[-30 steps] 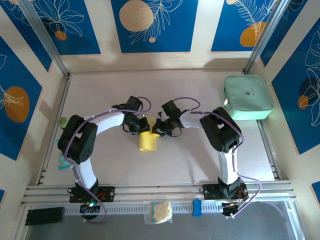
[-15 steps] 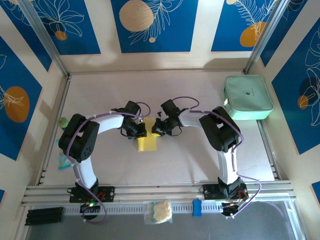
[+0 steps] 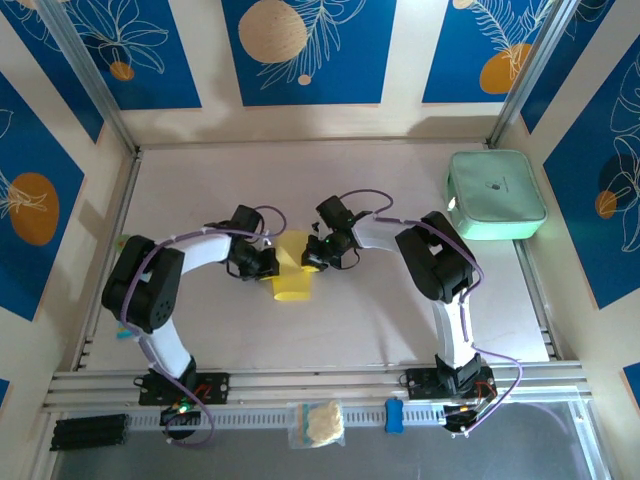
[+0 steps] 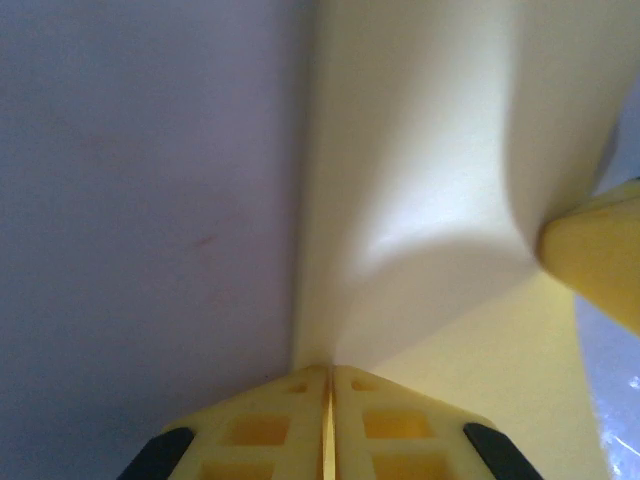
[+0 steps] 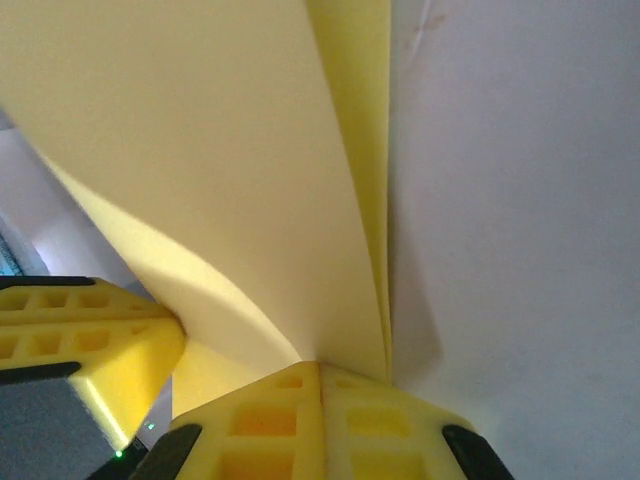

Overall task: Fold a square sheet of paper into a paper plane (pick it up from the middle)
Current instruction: First fold the square sheet of paper in half at the center of the table.

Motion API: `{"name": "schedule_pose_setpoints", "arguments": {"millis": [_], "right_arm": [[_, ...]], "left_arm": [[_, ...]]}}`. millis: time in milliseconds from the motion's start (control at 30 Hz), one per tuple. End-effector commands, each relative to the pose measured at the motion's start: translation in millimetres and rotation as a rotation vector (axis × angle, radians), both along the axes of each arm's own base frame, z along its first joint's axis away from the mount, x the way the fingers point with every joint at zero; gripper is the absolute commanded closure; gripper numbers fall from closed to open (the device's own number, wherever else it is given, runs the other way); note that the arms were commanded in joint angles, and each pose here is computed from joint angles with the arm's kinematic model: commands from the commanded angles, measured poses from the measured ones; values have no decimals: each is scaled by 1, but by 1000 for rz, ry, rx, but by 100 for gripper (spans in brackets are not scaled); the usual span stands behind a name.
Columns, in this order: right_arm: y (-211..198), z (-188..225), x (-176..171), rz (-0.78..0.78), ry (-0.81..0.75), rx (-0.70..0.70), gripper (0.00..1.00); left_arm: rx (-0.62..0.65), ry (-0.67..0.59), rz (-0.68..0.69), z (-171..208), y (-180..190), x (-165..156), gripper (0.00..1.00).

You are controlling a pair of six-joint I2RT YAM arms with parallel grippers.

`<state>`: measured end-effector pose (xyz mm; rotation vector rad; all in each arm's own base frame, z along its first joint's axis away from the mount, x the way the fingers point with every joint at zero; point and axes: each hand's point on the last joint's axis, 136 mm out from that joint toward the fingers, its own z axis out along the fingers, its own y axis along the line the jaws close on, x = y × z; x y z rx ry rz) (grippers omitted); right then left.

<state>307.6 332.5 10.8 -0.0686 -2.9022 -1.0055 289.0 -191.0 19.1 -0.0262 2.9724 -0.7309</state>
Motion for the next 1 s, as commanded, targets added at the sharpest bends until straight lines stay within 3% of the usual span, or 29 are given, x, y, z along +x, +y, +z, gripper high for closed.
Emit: {"name": "schedule_pose_setpoints", "arguments": {"millis": [0,200,333,533,767,967], "right_arm": [[-82,-89,-49,-22,173,-434,99],[-79,-87,-48,-14,167,-430,100],[-79,-88,-49,-14,172,-433,100],[-79,-88,-49,-13,173,-435,100],[-79,-88,-47,-8,168,-439,100],[-82,-90,-47,-1,165,-453,100]], "left_arm": [[68,20,9,4,22,-14,88],[-139,-70,72,44,-9,2,88],[-219,-45,85,43,-30,4,88],[-178,50,66,14,-35,-10,88],[-28,153,60,-19,-1,-51,89],[55,173,75,-24,32,-74,96]]}}
